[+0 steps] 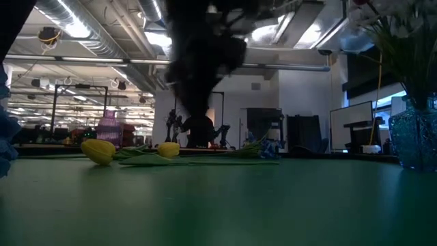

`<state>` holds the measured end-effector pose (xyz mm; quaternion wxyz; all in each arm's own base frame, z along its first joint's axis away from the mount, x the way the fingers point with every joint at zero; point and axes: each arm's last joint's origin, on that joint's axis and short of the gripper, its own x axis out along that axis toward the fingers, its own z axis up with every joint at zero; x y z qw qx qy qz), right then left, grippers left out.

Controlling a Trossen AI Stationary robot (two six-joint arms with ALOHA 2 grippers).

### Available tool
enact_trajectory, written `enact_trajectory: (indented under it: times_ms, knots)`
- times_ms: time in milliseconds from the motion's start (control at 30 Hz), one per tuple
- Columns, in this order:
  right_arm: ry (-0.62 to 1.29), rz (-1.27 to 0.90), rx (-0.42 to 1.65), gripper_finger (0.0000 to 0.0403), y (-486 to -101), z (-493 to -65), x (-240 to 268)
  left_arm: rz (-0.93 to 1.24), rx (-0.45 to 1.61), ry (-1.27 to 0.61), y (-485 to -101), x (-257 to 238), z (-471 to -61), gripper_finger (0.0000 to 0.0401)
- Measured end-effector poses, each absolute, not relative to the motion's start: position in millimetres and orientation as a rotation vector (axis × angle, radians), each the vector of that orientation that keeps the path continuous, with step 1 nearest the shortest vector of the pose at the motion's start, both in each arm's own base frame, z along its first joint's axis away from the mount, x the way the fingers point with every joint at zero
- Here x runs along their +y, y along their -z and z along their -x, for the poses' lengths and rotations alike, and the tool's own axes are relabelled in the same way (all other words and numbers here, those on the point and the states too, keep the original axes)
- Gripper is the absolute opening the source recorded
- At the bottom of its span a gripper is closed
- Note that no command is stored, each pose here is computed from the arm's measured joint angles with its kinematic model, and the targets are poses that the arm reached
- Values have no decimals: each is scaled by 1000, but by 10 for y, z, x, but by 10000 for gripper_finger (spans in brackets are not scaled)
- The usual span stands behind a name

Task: Sort flowers into vase by color
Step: Put the red flower into the blue vase

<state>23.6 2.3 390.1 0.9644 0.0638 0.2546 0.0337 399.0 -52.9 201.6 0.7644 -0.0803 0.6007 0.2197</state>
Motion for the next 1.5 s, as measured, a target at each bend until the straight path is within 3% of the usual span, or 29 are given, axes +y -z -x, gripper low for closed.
enact_trajectory:
  times_ms: [200, 567, 767, 867, 1133, 1367, 1500]
  knots:
    - [-85, -150, 443, 257, -4085, -108, -15, 289, 1573, -514, -1606, -372, -3678, 131]
    - [-69, -152, 419, 247, -4138, -131, -14, 287, 1638, -563, -1324, -213, -3470, 126]
    - [-50, -169, 450, 241, -4138, -228, 15, 175, 1611, -575, -1316, -197, -3482, 55]
    - [-48, -164, 467, 241, -4140, -291, 35, 42, 1602, -646, -1344, -223, -3477, 11]
    - [-40, -142, 529, 241, -4128, -487, 97, -524, 1656, -801, -1987, -189, -3475, 4]
    - [-31, -128, 581, 241, -4107, -641, 145, -1040, 1789, -667, -2223, 279, -3446, 2]
    - [-30, -145, 611, 241, -4090, -702, 168, -1005, 1869, -744, -2319, 758, -3330, 1]
